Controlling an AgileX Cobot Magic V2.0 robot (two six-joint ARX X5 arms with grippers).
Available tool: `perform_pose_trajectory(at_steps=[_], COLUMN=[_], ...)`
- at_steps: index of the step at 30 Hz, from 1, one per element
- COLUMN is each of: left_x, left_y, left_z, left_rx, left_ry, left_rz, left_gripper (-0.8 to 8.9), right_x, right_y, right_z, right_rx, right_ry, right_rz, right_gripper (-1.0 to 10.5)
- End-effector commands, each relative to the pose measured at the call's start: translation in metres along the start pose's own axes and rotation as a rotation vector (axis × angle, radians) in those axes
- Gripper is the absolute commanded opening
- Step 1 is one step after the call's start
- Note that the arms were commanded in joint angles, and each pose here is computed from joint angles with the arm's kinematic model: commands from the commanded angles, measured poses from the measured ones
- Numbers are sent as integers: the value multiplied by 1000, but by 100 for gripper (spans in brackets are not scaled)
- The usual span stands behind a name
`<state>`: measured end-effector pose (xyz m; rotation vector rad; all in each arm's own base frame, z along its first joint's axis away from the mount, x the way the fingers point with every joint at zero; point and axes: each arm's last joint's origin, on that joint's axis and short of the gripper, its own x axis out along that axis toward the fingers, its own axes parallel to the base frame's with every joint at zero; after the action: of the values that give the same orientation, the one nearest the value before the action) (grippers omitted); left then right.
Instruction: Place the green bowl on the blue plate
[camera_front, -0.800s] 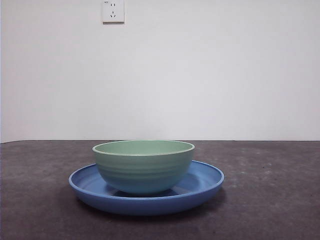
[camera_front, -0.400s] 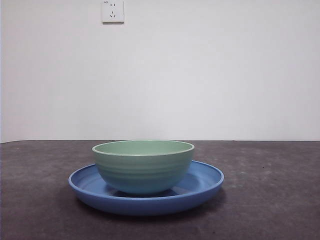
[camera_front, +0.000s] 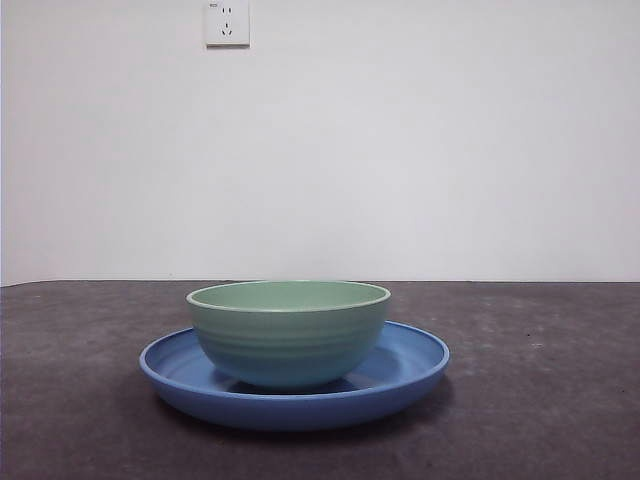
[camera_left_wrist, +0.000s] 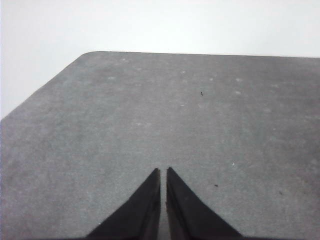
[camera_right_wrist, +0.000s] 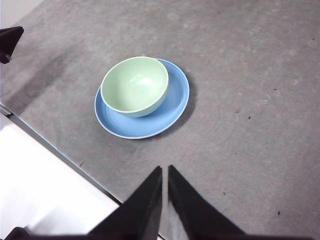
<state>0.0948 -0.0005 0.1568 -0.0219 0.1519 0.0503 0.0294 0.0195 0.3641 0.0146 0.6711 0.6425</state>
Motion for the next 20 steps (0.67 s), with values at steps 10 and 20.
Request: perform_pose_trajectory(at_steps=[10, 20], left_x=[2, 2], left_y=[0, 0], left_z=[-7, -7], left_rx=[-33, -33], left_ry=[25, 25], left_rz=[2, 2], left_gripper=[20, 20], right_x=[-3, -10], right_y=[1, 3], right_z=[3, -1], right_rx=[-15, -7], right_ry=[-20, -60], right_rz=[3, -25], right_gripper=[16, 16])
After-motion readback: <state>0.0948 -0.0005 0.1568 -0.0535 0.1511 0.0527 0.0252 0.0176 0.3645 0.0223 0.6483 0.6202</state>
